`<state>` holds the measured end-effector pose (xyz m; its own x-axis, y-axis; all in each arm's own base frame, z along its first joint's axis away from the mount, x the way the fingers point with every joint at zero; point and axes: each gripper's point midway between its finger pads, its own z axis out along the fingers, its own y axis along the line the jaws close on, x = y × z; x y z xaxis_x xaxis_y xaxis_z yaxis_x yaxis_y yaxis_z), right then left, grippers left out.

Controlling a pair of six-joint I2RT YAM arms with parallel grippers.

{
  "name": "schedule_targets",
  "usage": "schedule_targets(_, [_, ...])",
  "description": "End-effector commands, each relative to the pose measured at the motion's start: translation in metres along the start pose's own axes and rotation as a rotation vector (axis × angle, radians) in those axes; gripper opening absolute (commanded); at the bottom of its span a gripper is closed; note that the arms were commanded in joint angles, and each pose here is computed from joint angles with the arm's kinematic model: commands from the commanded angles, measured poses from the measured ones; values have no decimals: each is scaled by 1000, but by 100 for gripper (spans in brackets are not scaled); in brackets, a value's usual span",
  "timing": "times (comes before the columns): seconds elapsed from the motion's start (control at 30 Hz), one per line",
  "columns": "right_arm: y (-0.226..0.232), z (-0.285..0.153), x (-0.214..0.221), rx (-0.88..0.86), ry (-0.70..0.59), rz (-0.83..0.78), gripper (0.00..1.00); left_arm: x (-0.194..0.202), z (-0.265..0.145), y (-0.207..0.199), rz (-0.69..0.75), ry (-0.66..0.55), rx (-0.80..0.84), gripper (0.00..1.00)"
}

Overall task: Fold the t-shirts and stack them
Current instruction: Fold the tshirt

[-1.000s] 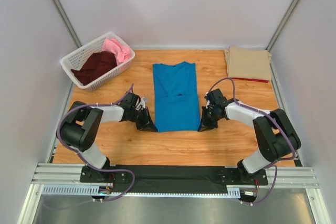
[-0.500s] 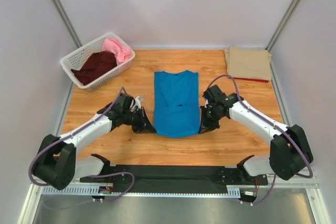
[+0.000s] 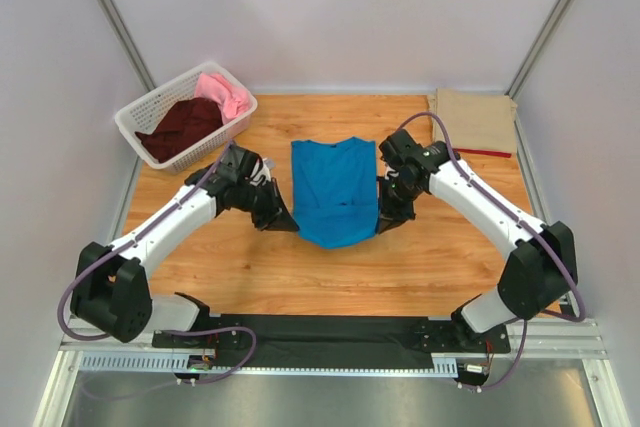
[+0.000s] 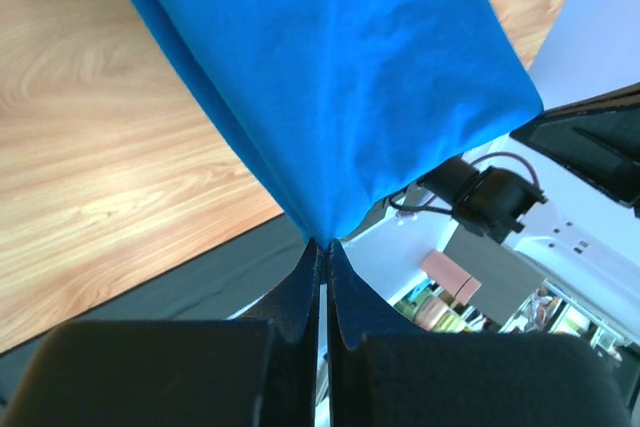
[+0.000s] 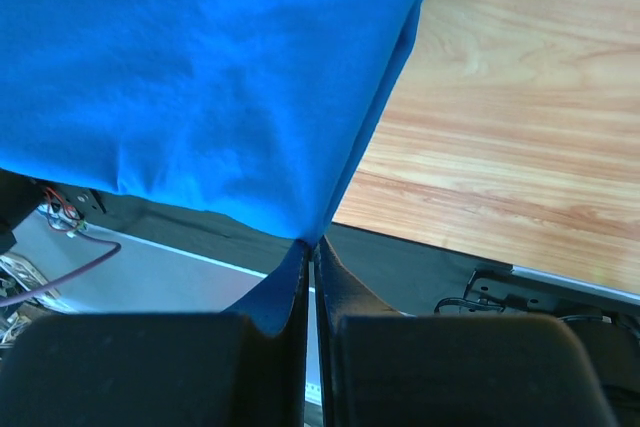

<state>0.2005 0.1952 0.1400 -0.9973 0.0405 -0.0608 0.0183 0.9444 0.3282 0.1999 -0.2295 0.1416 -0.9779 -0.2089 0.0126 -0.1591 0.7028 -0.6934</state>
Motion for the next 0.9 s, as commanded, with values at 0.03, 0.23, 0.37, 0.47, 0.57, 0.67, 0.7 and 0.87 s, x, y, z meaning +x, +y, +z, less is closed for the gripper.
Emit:
schedule_targets(0.03, [7,-15,-18,41,0,-9,0,-16,-14,-8,-11,3,-49,0])
schedule_targets(0.23, [9,-26,-52,68,-19,-7,0,-53,-22,-18,-36,-48,-47,0])
schedule_targets(0.37, [3,-39,-83,101,-76,-3,0,-79,-25,-26,-19,-67,-38,0])
schedule_targets(0.47, [9,-42,-104,68,-97,-5,0,-97,-26,-36,-8,-73,-37,0])
schedule_targets(0.57, [15,-43,-127,43,-123,-6,0,-115,-23,-49,0,-75,-1,0])
schedule_targets(0.67, [19,-47,-150,25,-171,-9,0,-137,-24,-50,-11,-95,-4,0])
schedule_targets(0.7, [17,-42,-158,28,-177,-2,0,-147,-28,-55,-7,-113,6,0])
schedule_targets(0.87, [17,-38,-187,-9,-199,14,0,-177,-28,-53,-32,-142,14,0])
